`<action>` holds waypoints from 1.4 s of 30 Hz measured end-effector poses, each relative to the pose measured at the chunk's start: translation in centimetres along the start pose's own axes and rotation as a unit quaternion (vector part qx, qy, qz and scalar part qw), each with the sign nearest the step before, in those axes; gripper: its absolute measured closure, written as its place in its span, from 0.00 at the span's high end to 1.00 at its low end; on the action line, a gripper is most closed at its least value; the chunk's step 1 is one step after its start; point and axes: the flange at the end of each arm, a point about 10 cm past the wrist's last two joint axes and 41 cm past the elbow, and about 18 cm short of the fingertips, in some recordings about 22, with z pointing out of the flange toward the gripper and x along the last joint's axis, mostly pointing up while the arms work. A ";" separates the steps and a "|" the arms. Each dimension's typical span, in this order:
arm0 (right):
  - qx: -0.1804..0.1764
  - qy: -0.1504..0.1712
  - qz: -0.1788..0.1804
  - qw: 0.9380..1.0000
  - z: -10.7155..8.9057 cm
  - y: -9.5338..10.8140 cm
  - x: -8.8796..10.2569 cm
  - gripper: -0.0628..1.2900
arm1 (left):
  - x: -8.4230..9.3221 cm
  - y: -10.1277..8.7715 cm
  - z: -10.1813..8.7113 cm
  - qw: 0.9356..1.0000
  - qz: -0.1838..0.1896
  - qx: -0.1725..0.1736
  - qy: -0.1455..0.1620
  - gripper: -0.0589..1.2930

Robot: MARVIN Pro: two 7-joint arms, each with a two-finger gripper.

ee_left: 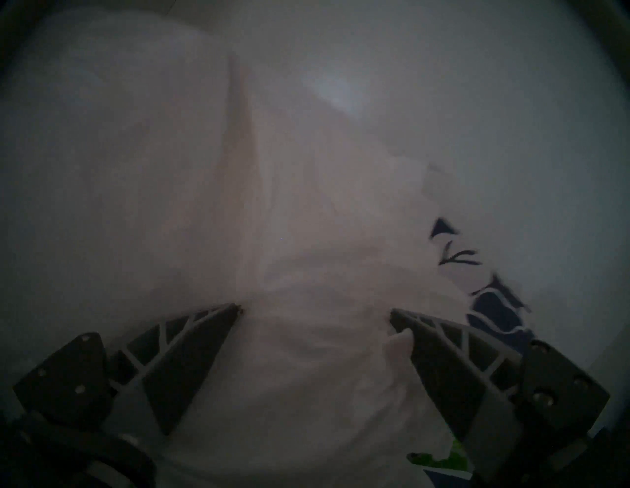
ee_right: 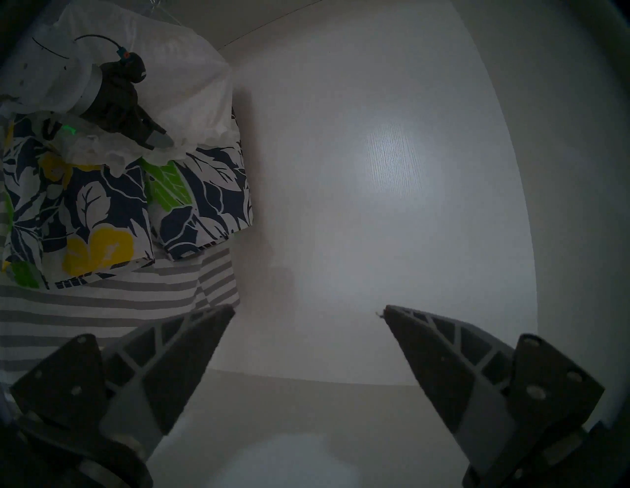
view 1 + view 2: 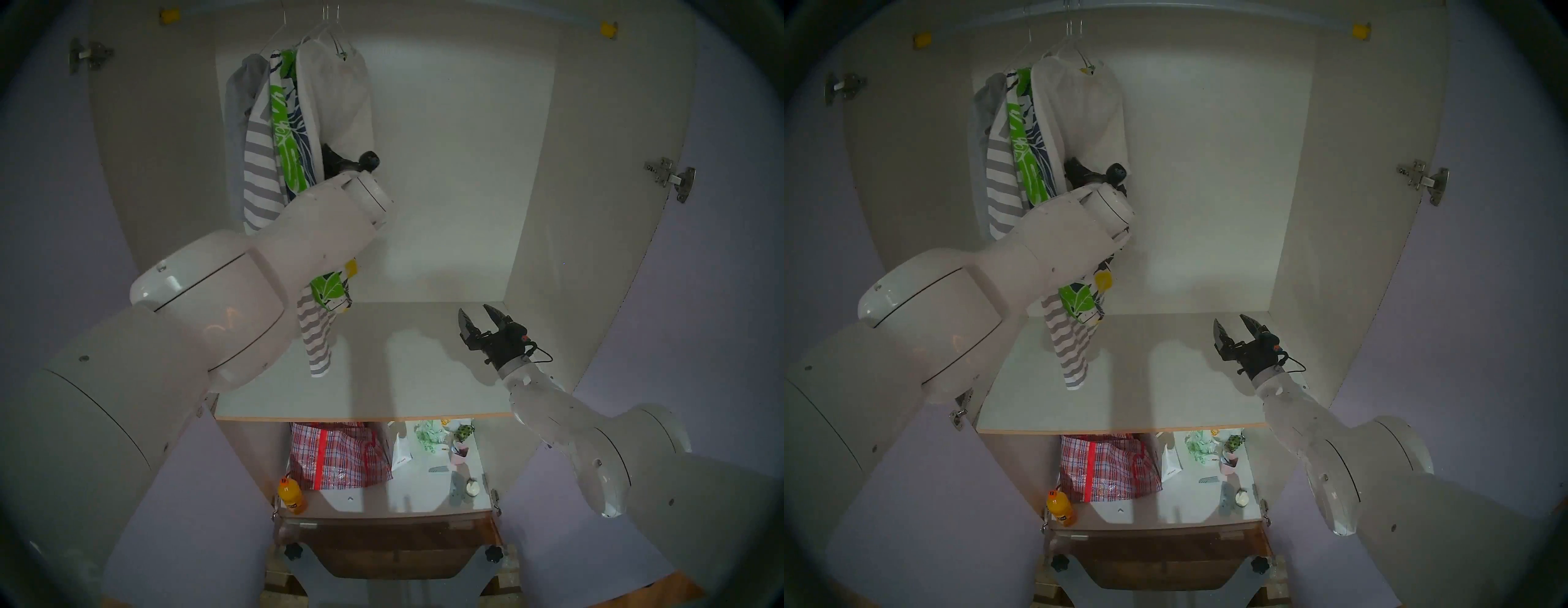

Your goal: Move and arrange clothes and pants in the wardrobe

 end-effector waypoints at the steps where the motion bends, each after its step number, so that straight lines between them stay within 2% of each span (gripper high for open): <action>1: 0.000 0.000 0.000 1.000 0.0 0.0 0.0 0.93 | -0.8 -1.0 0.5 1.000 -0.002 0.007 -0.013 0.94; 4: 0.000 0.000 0.000 1.000 0.0 0.0 0.0 0.93 | -3.2 -3.7 1.8 0.998 0.004 0.030 -0.046 0.94; 7: 0.000 0.000 0.000 1.000 0.0 0.0 0.0 0.93 | -3.5 -4.0 1.9 0.998 0.009 0.029 -0.052 0.94; 10: 0.000 0.000 0.000 1.000 0.0 0.0 0.0 0.93 | -3.0 -4.3 1.7 0.999 0.009 0.019 -0.049 0.94; 11: 0.000 0.000 0.000 1.000 0.0 0.0 0.0 0.93 | -2.7 -4.4 1.4 0.998 0.008 0.012 -0.057 0.94; 14: 0.000 0.000 0.000 1.000 0.0 0.0 0.0 0.93 | -3.0 -5.2 1.2 0.996 -0.002 0.001 -0.084 0.94; 15: 0.000 0.000 0.000 1.000 0.0 0.0 0.0 0.93 | -3.3 -5.4 1.2 0.996 -0.015 -0.005 -0.083 0.94; 17: 0.000 0.000 0.000 1.000 0.0 0.0 0.0 0.93 | -3.7 -5.6 1.1 0.996 -0.017 -0.006 -0.085 0.94; 22: 0.000 0.000 0.000 1.000 0.0 0.0 0.0 0.93 | -7.3 -5.9 0.0 0.990 0.003 -0.007 -0.141 0.94; 26: 0.000 0.000 0.000 1.000 0.0 0.0 0.0 0.93 | -9.8 -7.2 -1.2 0.984 0.008 0.003 -0.178 0.94; 35: 0.000 -0.001 0.000 1.000 0.0 0.0 0.0 0.93 | -13.4 -12.6 -3.5 0.986 -0.039 0.062 -0.151 0.94; 39: 0.000 -0.001 0.000 1.000 0.0 0.0 0.0 0.93 | -14.6 -14.8 -5.0 0.986 -0.058 0.072 -0.138 0.94; 42: 0.000 -0.001 0.000 1.000 0.0 0.0 0.0 0.93 | -15.1 -15.2 -6.3 0.989 -0.058 0.061 -0.124 0.94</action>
